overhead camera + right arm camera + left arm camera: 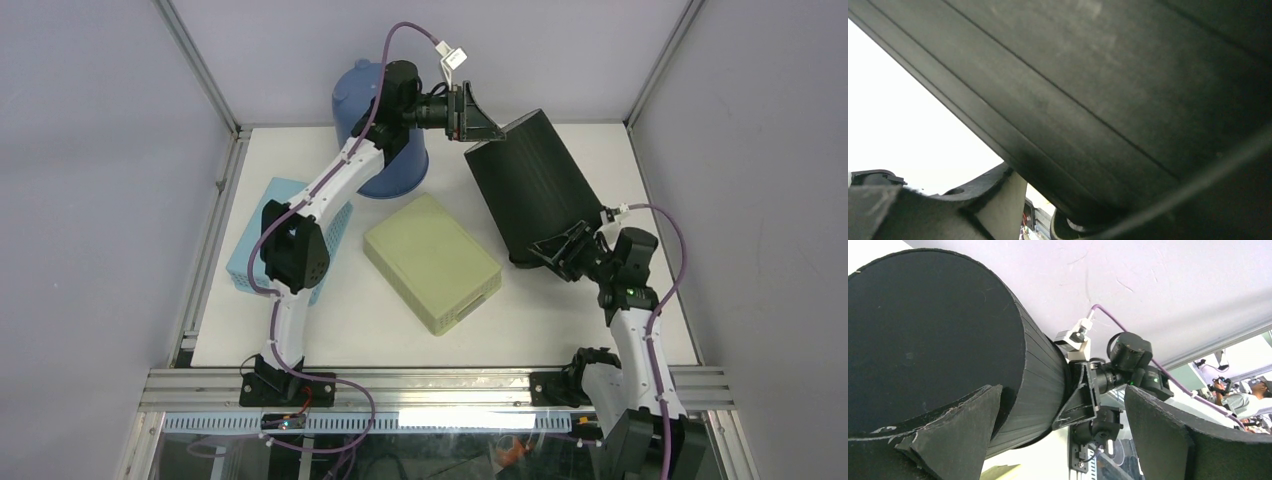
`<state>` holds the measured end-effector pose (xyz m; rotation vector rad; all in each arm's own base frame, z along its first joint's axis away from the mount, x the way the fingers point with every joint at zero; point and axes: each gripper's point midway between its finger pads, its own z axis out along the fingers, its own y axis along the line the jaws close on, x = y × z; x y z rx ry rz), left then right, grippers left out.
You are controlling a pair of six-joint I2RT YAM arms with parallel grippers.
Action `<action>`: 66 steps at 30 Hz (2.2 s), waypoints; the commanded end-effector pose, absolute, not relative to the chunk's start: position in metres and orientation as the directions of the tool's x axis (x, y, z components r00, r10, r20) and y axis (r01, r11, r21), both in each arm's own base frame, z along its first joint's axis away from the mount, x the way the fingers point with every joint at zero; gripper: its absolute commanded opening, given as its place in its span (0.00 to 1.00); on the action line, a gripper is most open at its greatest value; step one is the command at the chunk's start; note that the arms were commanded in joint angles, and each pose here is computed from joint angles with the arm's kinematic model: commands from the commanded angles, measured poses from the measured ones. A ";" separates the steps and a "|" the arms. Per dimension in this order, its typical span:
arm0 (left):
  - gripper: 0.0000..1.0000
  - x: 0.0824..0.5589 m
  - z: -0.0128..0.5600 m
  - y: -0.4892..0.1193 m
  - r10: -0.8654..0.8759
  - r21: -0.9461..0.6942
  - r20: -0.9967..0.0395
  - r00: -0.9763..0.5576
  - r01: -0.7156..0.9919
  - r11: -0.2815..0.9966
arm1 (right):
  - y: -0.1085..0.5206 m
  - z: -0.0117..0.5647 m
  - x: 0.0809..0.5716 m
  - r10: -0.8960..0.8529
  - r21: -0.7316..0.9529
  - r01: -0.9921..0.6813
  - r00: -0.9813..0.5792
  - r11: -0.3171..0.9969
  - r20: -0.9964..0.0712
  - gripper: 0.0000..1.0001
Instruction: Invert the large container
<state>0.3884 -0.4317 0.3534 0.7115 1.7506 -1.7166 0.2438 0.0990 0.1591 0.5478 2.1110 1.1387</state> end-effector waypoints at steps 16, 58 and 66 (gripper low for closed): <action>0.99 0.318 0.415 -0.450 0.038 -0.641 -0.763 -0.646 0.748 -0.171 | 0.098 0.122 0.260 0.729 0.896 0.116 -0.629 0.429 -0.268 0.75; 0.99 0.319 0.376 -0.223 -0.106 -0.273 -0.893 -0.437 0.341 0.900 | -0.046 0.315 0.230 0.511 0.302 0.498 -0.360 0.813 -0.780 0.99; 0.99 0.314 0.384 -0.181 -0.204 -0.280 -0.910 -0.362 0.172 0.945 | -0.047 0.378 0.250 0.472 0.350 0.422 -0.231 0.836 -0.851 0.99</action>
